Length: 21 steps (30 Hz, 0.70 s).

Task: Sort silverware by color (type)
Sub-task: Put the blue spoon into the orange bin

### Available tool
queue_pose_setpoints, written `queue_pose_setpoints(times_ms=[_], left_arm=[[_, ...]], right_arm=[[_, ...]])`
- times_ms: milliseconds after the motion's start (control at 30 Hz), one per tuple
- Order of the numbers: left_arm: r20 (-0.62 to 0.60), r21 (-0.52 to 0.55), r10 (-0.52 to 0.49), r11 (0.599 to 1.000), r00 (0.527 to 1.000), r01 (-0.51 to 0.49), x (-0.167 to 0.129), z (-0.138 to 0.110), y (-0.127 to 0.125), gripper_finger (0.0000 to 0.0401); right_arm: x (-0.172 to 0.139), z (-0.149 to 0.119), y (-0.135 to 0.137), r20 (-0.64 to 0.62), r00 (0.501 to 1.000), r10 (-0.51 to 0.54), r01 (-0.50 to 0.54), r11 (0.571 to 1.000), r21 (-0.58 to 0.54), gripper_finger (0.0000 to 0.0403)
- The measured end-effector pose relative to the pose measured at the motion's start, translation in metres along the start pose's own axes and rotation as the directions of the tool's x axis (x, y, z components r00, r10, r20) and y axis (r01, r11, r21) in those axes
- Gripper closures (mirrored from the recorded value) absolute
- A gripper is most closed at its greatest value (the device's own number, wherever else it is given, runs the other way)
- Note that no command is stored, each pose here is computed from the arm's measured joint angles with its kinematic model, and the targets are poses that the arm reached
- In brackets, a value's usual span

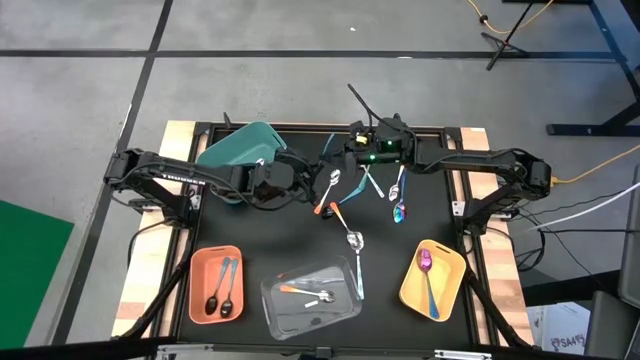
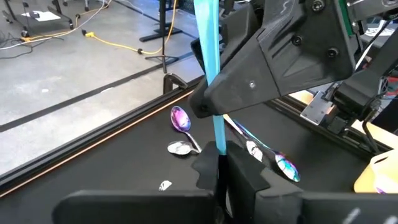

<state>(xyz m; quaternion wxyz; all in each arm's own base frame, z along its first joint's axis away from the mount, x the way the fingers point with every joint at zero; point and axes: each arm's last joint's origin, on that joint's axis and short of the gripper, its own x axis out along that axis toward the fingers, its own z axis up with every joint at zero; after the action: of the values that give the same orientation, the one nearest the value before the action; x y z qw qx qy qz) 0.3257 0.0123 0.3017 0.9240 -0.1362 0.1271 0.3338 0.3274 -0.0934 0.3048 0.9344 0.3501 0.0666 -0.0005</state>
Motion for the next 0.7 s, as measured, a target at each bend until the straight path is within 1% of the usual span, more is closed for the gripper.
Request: queue_pose_setpoints(times_ms=[300, 433, 567, 700], left_arm=[[0.0, 0.001, 0.0, 1.0, 1.0, 0.0, 0.0, 0.0, 0.0, 0.0395], [0.0, 0.001, 0.0, 1.0, 1.0, 0.0, 0.0, 0.0, 0.0, 0.0397], [0.0, 0.003, 0.0, 1.0, 1.0, 0.0, 0.0, 0.0, 0.0, 0.0398], [0.0, 0.003, 0.0, 1.0, 1.0, 0.0, 0.0, -0.0001, 0.0, 0.0399]], right_arm=[[0.0, 0.0, 0.0, -0.001, 1.0, 0.0, 0.0, 1.0, 0.001, 0.0402], [0.0, 0.0, 0.0, 0.0, 1.0, 0.0, 0.0, 1.0, 0.002, 0.0395], [0.0, 0.0, 0.0, -0.001, 1.0, 0.0, 0.0, 1.0, 0.003, 0.0378], [0.0, 0.0, 0.0, 0.0, 1.0, 0.0, 0.0, 1.0, 0.003, 0.0347]])
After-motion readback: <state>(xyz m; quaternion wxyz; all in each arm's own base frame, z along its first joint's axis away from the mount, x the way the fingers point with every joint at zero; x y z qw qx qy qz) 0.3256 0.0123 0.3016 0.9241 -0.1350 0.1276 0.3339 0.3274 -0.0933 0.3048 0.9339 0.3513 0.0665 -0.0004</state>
